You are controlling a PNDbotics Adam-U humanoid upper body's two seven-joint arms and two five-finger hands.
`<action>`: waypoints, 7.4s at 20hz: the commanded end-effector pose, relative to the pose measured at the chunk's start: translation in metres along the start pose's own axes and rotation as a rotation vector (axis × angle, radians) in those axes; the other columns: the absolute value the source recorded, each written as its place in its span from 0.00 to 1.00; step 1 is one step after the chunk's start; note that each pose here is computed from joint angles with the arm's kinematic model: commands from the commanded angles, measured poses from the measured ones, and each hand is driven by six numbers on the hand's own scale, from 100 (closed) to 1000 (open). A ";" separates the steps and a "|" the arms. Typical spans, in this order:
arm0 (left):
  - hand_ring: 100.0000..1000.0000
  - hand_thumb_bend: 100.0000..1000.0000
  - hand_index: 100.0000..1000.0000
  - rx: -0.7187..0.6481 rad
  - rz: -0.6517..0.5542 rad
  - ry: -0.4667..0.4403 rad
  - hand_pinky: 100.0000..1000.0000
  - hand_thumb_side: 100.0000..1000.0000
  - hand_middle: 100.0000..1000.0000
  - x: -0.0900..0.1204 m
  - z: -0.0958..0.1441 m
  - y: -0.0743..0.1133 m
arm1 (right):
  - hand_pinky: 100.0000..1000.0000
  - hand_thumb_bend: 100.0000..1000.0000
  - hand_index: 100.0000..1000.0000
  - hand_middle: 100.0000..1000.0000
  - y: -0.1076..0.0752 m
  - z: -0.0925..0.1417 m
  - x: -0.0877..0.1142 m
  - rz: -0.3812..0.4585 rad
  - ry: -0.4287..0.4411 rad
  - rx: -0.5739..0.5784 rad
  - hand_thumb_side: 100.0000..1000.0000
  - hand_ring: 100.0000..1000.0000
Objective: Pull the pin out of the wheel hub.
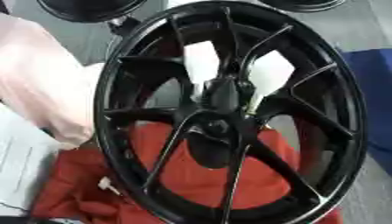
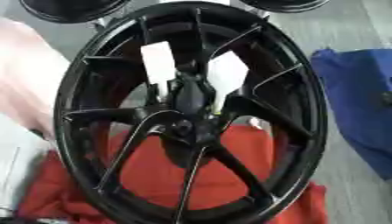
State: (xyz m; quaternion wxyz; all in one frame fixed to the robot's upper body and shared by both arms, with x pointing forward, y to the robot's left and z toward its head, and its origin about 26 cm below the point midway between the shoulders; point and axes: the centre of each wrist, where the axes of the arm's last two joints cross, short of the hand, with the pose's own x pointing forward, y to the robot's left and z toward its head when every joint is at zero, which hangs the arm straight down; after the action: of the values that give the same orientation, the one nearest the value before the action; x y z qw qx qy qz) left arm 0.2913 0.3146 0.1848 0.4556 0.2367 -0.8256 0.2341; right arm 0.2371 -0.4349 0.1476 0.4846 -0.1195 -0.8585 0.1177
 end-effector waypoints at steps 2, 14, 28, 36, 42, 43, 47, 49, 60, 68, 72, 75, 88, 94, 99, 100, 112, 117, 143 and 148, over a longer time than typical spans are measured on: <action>0.45 0.26 0.67 -0.002 -0.005 -0.036 0.62 0.51 0.37 0.008 -0.004 0.003 | 0.82 0.00 0.73 0.48 -0.014 -0.010 0.024 0.088 -0.083 0.047 0.47 0.51; 0.45 0.25 0.68 -0.031 -0.050 -0.043 0.62 0.51 0.37 0.007 -0.006 0.006 | 0.85 0.00 0.77 0.67 -0.015 -0.058 0.086 0.401 -0.341 0.425 0.04 0.71; 0.45 0.26 0.68 -0.050 -0.072 -0.041 0.62 0.52 0.37 0.007 -0.008 0.008 | 0.86 0.00 0.78 0.77 0.001 -0.117 0.152 0.926 -0.535 0.998 0.20 0.82; 0.45 0.26 0.68 -0.060 -0.058 -0.034 0.62 0.52 0.37 0.007 -0.007 0.005 | 0.85 0.00 0.79 0.76 -0.003 -0.134 0.185 1.025 -0.636 1.171 0.19 0.80; 0.45 0.26 0.68 -0.071 -0.046 -0.029 0.62 0.52 0.37 0.007 -0.006 0.002 | 0.84 0.00 0.82 0.75 -0.026 -0.148 0.190 1.004 -0.685 1.160 0.18 0.78; 0.45 0.26 0.68 -0.074 -0.044 -0.029 0.62 0.52 0.37 0.007 -0.006 0.002 | 0.85 0.00 0.83 0.75 -0.028 -0.150 0.188 1.000 -0.691 1.167 0.17 0.77; 0.45 0.26 0.68 -0.080 -0.043 -0.026 0.62 0.52 0.37 0.007 -0.006 0.001 | 0.85 0.00 0.85 0.75 -0.039 -0.156 0.177 0.998 -0.697 1.193 0.17 0.78; 0.45 0.26 0.68 -0.082 -0.043 -0.025 0.62 0.52 0.37 0.007 -0.006 0.001 | 0.85 0.00 0.85 0.75 -0.043 -0.158 0.172 0.993 -0.686 1.186 0.17 0.78; 0.45 0.25 0.68 -0.087 -0.053 -0.013 0.62 0.52 0.37 0.003 -0.004 0.003 | 0.84 0.00 0.84 0.74 -0.022 -0.171 0.158 0.958 -0.668 1.144 0.14 0.77; 0.45 0.25 0.68 -0.090 -0.059 -0.003 0.62 0.52 0.37 0.001 -0.003 0.003 | 0.84 0.00 0.84 0.75 0.006 -0.181 0.155 0.953 -0.675 1.177 0.16 0.77; 0.45 0.25 0.68 -0.079 -0.065 0.002 0.62 0.52 0.37 -0.001 -0.003 0.006 | 0.84 0.00 0.84 0.76 0.019 -0.191 0.150 0.977 -0.651 1.202 0.18 0.79; 0.45 0.25 0.68 -0.080 -0.064 0.005 0.62 0.52 0.37 -0.002 -0.002 0.006 | 0.85 0.00 0.85 0.76 0.028 -0.197 0.151 0.982 -0.666 1.200 0.19 0.79; 0.45 0.25 0.68 -0.085 -0.067 0.015 0.62 0.53 0.37 -0.003 -0.003 0.005 | 0.88 0.28 0.85 0.72 0.051 -0.200 0.155 0.966 -0.745 1.332 0.51 0.80; 0.45 0.25 0.68 -0.083 -0.066 0.016 0.62 0.53 0.37 -0.003 -0.003 0.005 | 0.88 0.29 0.86 0.72 0.048 -0.199 0.157 0.992 -0.834 1.397 0.53 0.80; 0.45 0.25 0.68 -0.084 -0.064 0.015 0.62 0.53 0.37 -0.002 -0.003 0.005 | 0.88 0.32 0.85 0.72 0.046 -0.204 0.151 1.020 -0.853 1.397 0.53 0.81; 0.45 0.25 0.68 -0.083 -0.064 0.016 0.62 0.53 0.37 -0.003 -0.003 0.005 | 0.88 0.32 0.85 0.72 0.047 -0.205 0.150 1.027 -0.852 1.399 0.54 0.81; 0.45 0.25 0.68 -0.065 -0.077 0.028 0.62 0.53 0.37 -0.006 -0.002 0.010 | 0.87 0.32 0.85 0.74 0.058 -0.212 0.155 1.134 -0.827 1.380 0.62 0.83; 0.45 0.24 0.68 -0.057 -0.094 0.027 0.62 0.54 0.37 -0.007 -0.002 0.014 | 0.87 0.32 0.85 0.75 0.062 -0.211 0.159 1.165 -0.821 1.368 0.62 0.83; 0.45 0.24 0.68 -0.030 -0.096 0.034 0.62 0.54 0.37 -0.008 -0.002 0.017 | 0.87 0.33 0.86 0.76 0.089 -0.210 0.132 1.166 -0.801 1.407 0.52 0.84; 0.45 0.23 0.68 -0.029 -0.093 0.035 0.62 0.54 0.37 -0.008 -0.002 0.017 | 0.87 0.32 0.85 0.75 0.091 -0.210 0.126 1.170 -0.795 1.417 0.50 0.83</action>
State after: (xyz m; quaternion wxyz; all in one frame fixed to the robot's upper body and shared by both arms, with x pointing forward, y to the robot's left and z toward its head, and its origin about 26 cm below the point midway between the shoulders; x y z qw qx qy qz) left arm 0.2880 0.3261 0.1670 0.4969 0.2582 -0.8025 0.2060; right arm 0.3645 -0.2860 0.3169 0.1069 -0.1787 -0.6294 0.7486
